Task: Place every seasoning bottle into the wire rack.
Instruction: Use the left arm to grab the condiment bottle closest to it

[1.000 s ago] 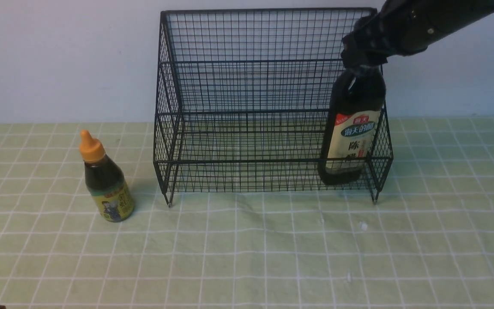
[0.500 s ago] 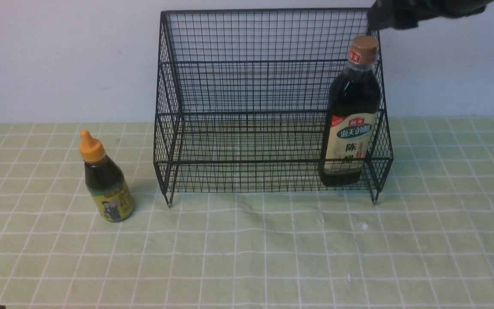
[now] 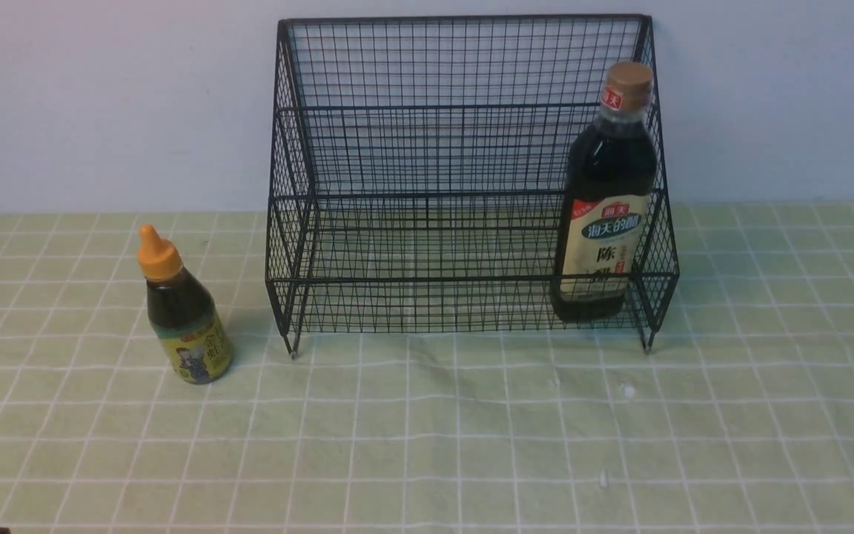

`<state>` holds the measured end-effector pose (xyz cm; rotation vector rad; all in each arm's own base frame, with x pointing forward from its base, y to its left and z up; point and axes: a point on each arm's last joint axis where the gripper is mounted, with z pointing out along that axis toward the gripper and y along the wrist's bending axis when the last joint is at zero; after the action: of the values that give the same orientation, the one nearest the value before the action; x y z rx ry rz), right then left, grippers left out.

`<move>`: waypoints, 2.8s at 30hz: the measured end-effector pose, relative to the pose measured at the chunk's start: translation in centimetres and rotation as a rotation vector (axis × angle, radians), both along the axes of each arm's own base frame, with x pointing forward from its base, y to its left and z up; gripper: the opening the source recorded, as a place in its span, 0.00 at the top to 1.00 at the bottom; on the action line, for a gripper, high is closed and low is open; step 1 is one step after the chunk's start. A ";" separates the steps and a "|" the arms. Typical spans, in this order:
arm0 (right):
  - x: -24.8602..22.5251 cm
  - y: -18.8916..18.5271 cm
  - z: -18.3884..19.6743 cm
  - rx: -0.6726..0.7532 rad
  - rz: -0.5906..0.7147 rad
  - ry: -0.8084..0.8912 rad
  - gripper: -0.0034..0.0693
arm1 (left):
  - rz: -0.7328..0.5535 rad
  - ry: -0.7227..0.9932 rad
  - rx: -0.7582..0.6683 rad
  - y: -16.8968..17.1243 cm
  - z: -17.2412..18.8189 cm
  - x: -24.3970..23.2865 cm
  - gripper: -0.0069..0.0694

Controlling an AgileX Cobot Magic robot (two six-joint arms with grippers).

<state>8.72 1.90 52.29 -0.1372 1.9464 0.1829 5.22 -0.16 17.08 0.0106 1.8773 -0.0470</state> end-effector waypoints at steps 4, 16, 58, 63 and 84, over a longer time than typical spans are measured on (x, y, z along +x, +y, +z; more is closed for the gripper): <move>-4.8 -1.5 -3.4 0.084 0.009 -0.078 0.97 | 0.000 0.000 0.000 0.0 0.0 0.0 0.92; -5.6 -1.2 -15.9 0.197 0.047 -0.347 0.97 | 0.000 0.000 0.000 0.0 0.0 0.0 0.92; -3.3 -2.3 -34.2 0.054 -0.272 -0.157 0.97 | 0.000 -0.001 0.000 0.0 0.0 0.0 0.92; -3.3 -2.3 -34.2 0.054 -0.272 -0.157 0.97 | 0.000 -0.001 0.000 0.0 0.0 0.0 0.92; -3.3 -2.3 -34.1 0.054 -0.272 -0.159 0.97 | 0.048 -0.471 -0.458 0.2 4.3 0.3 0.92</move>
<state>5.41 -0.42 18.15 0.1442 1.7785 0.0429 5.51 0.03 21.41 -0.3130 1.3613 -0.4061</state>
